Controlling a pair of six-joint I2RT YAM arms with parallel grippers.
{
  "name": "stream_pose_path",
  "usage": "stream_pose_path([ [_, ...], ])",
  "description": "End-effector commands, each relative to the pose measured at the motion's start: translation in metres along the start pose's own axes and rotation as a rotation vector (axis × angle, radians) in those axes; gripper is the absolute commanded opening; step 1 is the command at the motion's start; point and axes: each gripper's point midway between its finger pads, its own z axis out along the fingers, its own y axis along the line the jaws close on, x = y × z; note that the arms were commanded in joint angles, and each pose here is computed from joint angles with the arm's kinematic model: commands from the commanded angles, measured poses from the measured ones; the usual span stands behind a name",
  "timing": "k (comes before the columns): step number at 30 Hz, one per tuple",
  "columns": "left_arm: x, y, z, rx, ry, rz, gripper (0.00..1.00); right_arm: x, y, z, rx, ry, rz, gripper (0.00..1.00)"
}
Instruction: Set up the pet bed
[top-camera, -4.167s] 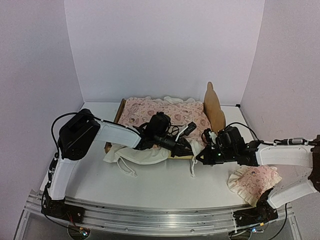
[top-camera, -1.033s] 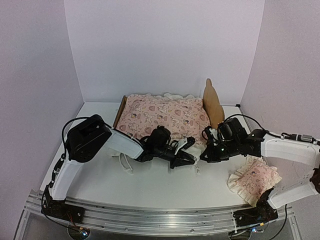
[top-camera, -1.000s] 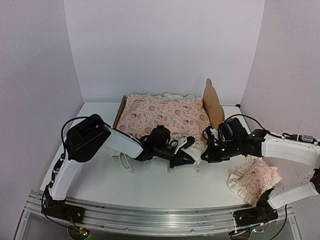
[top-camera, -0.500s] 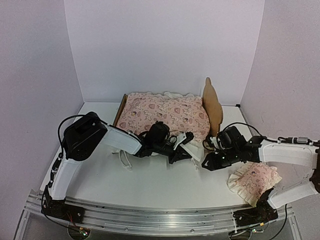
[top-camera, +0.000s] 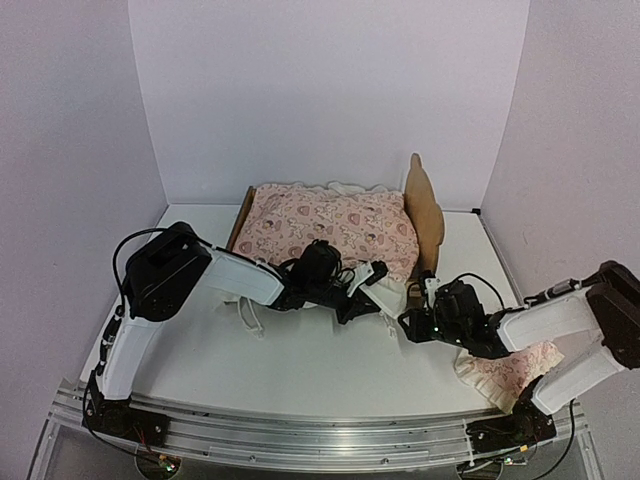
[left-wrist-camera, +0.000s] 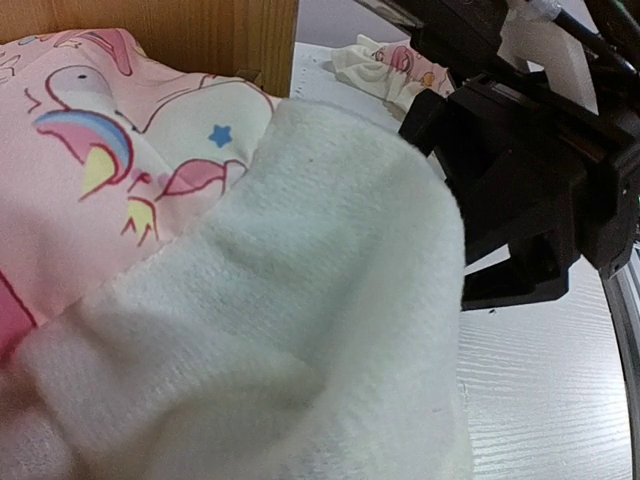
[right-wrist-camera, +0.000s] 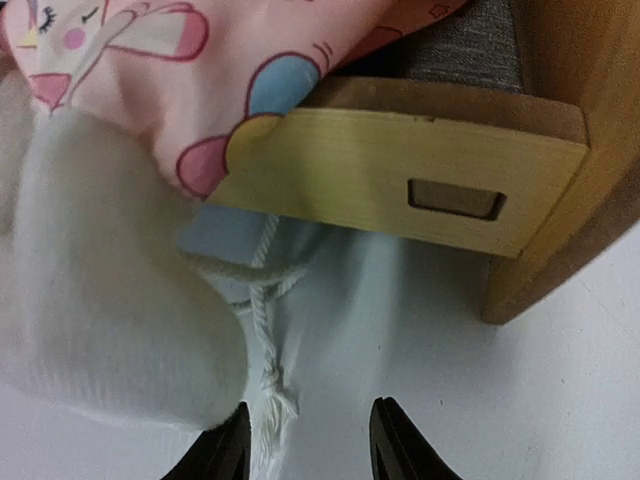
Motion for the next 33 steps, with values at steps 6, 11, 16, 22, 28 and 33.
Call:
stream_pose_path([
  [6, -0.065, 0.024, -0.029, -0.11, -0.101, 0.081, 0.0, -0.067, 0.015, 0.021, 0.002, -0.262, 0.047, 0.45],
  [11, -0.063, 0.025, -0.028, -0.112, -0.103, 0.089, 0.0, -0.08, 0.025, 0.033, -0.027, -0.302, 0.049, 0.47],
  [16, -0.059, 0.027, -0.027, -0.126, -0.102, 0.095, 0.0, -0.08, 0.027, 0.041, -0.036, -0.3, 0.071, 0.4],
  [22, -0.057, 0.037, -0.027, -0.18, -0.104, 0.123, 0.0, -0.079, 0.027, 0.03, -0.049, -0.306, 0.071, 0.02],
  [28, -0.061, 0.043, -0.018, -0.186, -0.133, 0.116, 0.0, -0.062, 0.04, 0.016, -0.113, -0.164, 0.029, 0.0],
  [33, -0.063, 0.037, -0.01, -0.131, -0.182, 0.111, 0.0, -0.047, 0.054, 0.008, -0.179, -0.031, 0.003, 0.0],
])
